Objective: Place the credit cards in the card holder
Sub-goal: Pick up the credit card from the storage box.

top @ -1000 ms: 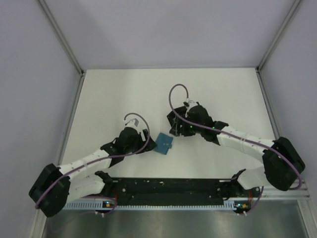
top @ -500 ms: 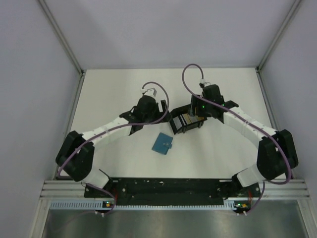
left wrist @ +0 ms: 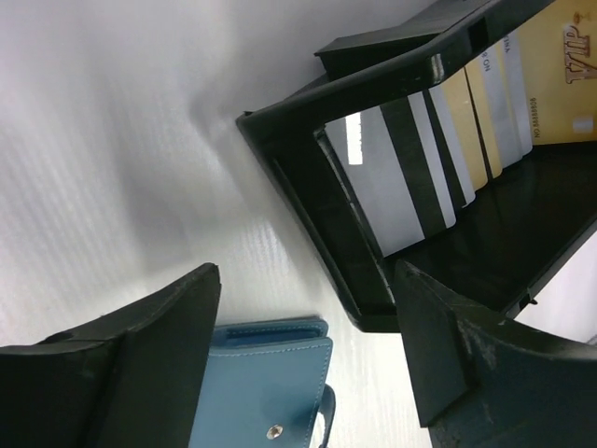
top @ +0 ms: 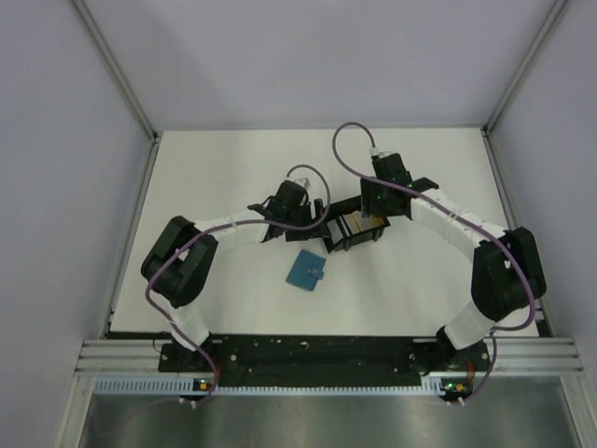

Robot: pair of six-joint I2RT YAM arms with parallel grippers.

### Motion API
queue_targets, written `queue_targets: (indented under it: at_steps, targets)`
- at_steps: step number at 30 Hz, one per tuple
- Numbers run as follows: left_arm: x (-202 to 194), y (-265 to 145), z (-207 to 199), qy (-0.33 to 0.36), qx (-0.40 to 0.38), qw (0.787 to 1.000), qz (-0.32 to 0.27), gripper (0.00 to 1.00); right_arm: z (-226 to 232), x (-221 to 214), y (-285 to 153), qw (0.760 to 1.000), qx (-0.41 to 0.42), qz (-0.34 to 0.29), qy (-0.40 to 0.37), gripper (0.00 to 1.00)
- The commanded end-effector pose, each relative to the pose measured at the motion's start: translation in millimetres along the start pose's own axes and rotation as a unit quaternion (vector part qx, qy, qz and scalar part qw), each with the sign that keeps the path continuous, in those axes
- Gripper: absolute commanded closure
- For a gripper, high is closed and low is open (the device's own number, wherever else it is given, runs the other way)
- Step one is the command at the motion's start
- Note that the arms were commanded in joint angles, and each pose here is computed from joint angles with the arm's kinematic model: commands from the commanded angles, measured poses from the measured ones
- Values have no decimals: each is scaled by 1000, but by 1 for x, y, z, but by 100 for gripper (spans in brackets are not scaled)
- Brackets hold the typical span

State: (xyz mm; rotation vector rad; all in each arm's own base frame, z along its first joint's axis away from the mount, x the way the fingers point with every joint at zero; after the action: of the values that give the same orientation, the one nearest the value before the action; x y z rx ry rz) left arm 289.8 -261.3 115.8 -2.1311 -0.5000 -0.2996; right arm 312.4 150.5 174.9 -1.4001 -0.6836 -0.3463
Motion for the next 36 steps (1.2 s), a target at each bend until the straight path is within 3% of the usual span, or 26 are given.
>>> queue_targets:
  at_steps: [1,6,12,17,20,24,31,36]
  targets:
    - [12,4,-22,8,-61,998,1,24,-3,6,5,998,-49,10,-31,40]
    - [8,8,-22,0,-72,997,15,38,-2,-3,13,998,-52,27,-36,43]
    - [1,12,-28,-12,-117,992,36,69,6,4,12,999,-14,16,-40,60]
    - [2,12,-30,-24,-123,991,37,84,11,21,-6,998,-19,-25,-51,47]
    - [2,10,-29,-26,-116,992,34,85,5,23,-5,996,-54,-27,-62,36]
    - [1,9,-29,-29,-114,993,33,85,0,16,14,992,-86,11,-89,32]
    - [0,10,-26,-31,-113,993,33,87,-5,4,43,984,-124,54,-113,32]
    - [0,10,-25,-32,-106,993,29,89,-7,6,42,981,-148,48,-114,37]
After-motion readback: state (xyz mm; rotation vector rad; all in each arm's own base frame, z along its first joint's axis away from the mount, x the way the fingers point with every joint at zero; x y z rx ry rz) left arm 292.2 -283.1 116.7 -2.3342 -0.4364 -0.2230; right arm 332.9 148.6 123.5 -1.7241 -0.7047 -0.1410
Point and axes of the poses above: each gripper's point midway between its finger pads, its own y axis out along the fingers, its own z axis along the line the jaws close on, x = y × z, the point moved 8 cm from there along -y, back along the fingers, and after that the axes turned 8 degrees about -y, right-handed, at the moved point
